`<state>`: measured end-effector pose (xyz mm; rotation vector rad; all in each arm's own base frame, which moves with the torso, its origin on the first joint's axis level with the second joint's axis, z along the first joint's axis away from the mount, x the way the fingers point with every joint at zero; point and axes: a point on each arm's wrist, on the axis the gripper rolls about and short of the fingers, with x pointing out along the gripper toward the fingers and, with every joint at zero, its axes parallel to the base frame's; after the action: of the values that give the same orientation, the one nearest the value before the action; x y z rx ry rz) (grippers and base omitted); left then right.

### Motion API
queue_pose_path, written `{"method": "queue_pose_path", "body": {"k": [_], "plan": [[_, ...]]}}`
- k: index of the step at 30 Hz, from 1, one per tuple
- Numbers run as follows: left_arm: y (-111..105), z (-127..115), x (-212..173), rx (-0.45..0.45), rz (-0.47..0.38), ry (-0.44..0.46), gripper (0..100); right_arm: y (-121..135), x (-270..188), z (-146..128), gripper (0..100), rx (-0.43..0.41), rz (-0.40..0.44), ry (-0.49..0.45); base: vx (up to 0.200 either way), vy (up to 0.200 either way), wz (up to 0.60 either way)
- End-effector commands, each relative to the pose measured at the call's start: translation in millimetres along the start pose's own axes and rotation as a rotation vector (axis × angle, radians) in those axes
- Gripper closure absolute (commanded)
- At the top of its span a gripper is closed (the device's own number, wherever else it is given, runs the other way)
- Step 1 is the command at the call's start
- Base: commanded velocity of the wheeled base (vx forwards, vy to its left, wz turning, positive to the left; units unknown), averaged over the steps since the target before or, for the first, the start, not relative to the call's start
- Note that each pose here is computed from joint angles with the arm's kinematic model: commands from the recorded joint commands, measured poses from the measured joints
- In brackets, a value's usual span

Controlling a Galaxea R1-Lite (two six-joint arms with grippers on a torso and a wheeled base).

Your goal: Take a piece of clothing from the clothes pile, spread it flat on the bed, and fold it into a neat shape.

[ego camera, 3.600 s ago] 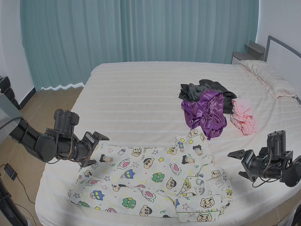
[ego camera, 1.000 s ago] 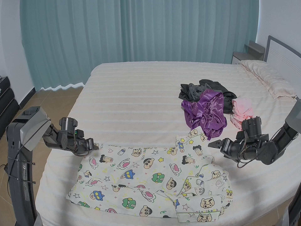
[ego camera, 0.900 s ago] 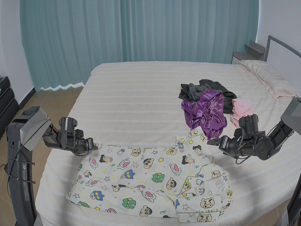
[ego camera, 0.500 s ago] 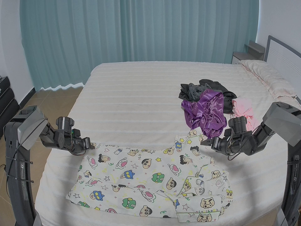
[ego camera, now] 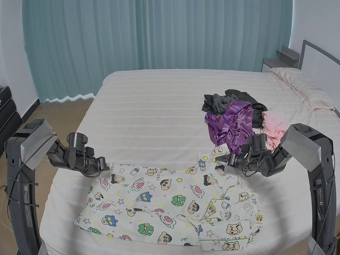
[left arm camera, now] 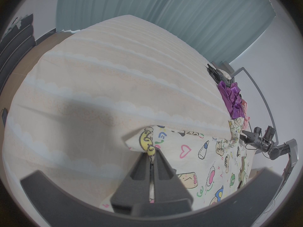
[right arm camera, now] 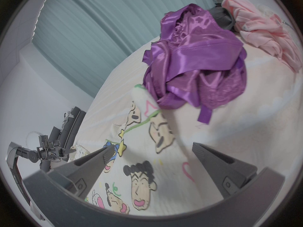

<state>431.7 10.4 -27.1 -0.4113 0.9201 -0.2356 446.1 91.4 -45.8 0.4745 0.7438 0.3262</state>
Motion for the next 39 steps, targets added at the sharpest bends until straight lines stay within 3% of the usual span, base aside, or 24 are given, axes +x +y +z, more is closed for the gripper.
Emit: {"method": "queue_pose_path", "body": {"k": [1,6,13,18,24,39], "plan": [[-5.7,0.4,-2.5,0.009,-0.006,-0.002,100,-0.8,11.2,-8.8,100,-0.003,0.008,0.02,0.0,0.0,0.0],[-5.8,0.8,-2.6,0.009,-0.006,-0.003,100,-2.4,7.0,-9.0,100,-0.004,0.021,0.01,0.0,0.0,0.0],[-11.1,3.3,-3.2,-0.009,0.015,-0.021,100,-3.7,-15.7,-4.7,100,0.005,0.111,-0.033,0.0,0.0,0.0],[-18.4,11.3,-15.7,-0.016,0.009,-0.052,100,1.4,-29.4,4.9,100,0.052,0.151,-0.057,0.0,0.0,0.0],[-23.4,15.8,-29.9,-0.011,0.006,-0.075,100,2.5,-50.4,0.9,100,0.05,0.239,-0.024,0.0,0.0,0.0],[-33.1,13.8,-67.3,-0.003,-0.003,-0.101,100,11.1,-91.3,6.9,100,0.045,0.341,0.01,0.0,0.0,0.0]]}}
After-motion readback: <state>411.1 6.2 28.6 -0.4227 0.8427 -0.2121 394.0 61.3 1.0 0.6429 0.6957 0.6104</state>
